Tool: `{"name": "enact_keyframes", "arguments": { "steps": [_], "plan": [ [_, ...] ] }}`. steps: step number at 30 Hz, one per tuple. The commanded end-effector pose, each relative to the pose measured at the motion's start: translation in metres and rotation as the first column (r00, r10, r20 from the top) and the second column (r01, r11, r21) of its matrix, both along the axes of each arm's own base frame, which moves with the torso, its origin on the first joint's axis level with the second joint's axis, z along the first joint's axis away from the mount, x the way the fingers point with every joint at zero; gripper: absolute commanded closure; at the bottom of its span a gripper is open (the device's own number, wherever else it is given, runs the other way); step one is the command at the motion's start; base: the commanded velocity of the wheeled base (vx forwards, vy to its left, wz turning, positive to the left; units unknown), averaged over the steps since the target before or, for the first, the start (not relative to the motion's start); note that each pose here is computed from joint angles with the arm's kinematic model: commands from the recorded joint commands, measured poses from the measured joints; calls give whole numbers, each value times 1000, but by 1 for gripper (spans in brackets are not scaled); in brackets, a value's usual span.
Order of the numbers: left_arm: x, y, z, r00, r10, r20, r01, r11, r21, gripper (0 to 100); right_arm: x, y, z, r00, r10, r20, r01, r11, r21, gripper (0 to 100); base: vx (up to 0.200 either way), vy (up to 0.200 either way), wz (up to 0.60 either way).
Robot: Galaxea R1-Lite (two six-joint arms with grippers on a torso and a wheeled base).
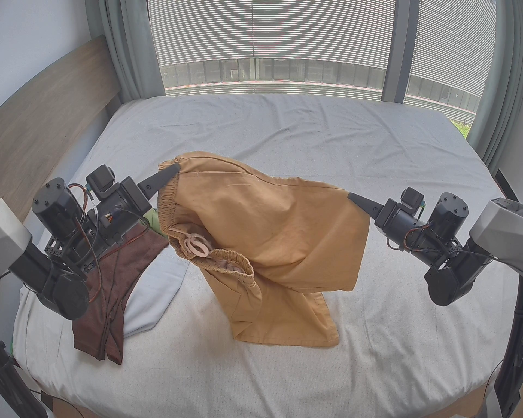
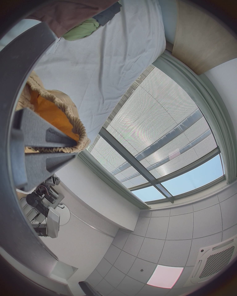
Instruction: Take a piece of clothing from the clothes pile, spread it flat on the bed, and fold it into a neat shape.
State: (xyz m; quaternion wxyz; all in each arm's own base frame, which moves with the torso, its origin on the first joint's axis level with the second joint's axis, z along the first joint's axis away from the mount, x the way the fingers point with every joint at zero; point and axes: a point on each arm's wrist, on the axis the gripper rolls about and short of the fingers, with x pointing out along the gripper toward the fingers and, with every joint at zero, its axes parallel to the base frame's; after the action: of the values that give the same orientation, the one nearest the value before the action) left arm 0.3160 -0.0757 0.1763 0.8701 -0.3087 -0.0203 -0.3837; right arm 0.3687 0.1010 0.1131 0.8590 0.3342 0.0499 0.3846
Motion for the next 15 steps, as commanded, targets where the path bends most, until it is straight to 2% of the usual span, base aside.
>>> {"name": "enact_keyframes", "arguments": {
  "steps": [1,7,15],
  "plan": [
    [0,3,-6,1000,-5,-14,5,1000,18,100,-4,-1,11,1000,0,28,0,1000,5,100,0,0,0],
    [3,10,-12,1000,10,-12,-10,999,50,100,-5,-8,20,998,-17,52,16,1000,11,100,0,0,0],
    [5,17,-14,999,32,-17,-31,998,53,100,-6,-15,29,997,-33,76,32,999,15,100,0,0,0]
  ]
}}
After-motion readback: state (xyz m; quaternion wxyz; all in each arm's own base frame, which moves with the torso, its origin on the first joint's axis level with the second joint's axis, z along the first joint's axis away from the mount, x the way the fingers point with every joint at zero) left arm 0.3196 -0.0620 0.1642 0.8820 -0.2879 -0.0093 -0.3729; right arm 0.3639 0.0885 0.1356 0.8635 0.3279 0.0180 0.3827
